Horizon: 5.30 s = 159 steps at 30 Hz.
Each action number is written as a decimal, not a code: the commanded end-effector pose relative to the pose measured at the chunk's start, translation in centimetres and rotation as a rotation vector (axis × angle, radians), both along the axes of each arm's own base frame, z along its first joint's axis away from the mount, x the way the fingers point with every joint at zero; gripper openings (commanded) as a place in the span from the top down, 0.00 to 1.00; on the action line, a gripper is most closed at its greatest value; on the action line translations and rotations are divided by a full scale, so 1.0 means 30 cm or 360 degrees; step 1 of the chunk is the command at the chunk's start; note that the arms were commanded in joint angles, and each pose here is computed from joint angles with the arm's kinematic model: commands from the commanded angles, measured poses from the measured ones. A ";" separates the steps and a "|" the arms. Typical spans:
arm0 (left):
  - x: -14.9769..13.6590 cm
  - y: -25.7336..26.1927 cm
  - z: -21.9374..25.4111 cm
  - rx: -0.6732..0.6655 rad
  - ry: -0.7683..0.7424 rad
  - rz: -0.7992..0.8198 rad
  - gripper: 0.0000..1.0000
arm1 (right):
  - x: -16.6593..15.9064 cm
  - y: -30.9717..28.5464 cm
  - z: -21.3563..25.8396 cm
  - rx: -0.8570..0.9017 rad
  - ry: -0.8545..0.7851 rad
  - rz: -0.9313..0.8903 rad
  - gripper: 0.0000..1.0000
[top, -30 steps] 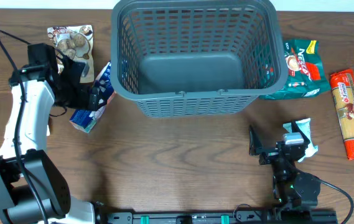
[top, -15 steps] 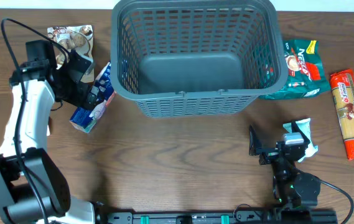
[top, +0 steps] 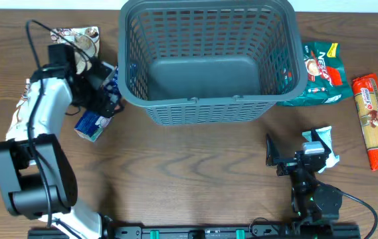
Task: Pack container
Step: 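Lower the left gripper over the blue box and close on it, then lift the blue box with the left gripper toward the basket, then lower the blue box into the basket and open the left gripper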
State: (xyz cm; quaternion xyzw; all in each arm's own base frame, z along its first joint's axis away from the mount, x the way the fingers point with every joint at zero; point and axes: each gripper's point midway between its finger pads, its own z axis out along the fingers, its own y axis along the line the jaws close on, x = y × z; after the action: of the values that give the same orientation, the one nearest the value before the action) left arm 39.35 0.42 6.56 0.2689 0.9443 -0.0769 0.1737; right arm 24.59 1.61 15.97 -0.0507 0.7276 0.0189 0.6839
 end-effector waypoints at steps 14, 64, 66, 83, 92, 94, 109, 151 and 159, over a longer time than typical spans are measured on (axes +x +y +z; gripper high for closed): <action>0.026 -0.022 -0.135 0.0170 0.0092 -0.0049 0.02 | -0.001 -0.006 -0.001 -0.0019 -0.0003 -0.0012 0.01; 0.112 0.192 -0.030 0.0349 -0.0051 0.0582 0.94 | -0.001 -0.006 -0.001 -0.0019 -0.0003 -0.0012 0.01; 0.138 0.213 0.052 0.0320 -0.0144 0.0673 0.94 | -0.001 -0.006 -0.001 -0.0019 -0.0003 -0.0012 0.01; 0.112 0.168 0.941 -0.0016 -0.1125 0.0752 0.94 | -0.001 -0.006 -0.001 -0.0019 -0.0003 -0.0012 0.01; 0.004 -0.002 1.235 -0.0345 -0.1305 0.0437 0.94 | -0.001 -0.006 -0.001 -0.0019 -0.0003 -0.0012 0.01; -0.003 -0.021 1.254 -0.0372 -0.1293 0.0407 0.94 | -0.001 -0.006 -0.001 -0.0019 -0.0003 -0.0012 0.01; 0.019 -0.367 1.274 -0.0642 -0.1195 -0.0125 0.94 | -0.001 -0.006 -0.001 -0.0019 -0.0003 -0.0012 0.01; -0.002 -0.871 0.737 -0.0471 -0.0618 -0.1032 0.94 | -0.001 -0.006 -0.001 -0.0019 -0.0003 -0.0012 0.01; 0.037 -0.885 0.606 -0.0456 -0.0475 -0.1025 0.94 | -0.001 -0.006 -0.001 -0.0019 -0.0003 -0.0012 0.01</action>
State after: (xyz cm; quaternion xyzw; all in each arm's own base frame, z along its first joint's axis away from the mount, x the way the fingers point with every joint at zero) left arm 39.92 -25.78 24.68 0.5241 0.7633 -0.2195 0.3074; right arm 24.59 1.60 15.97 -0.0504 0.7276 0.0189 0.6839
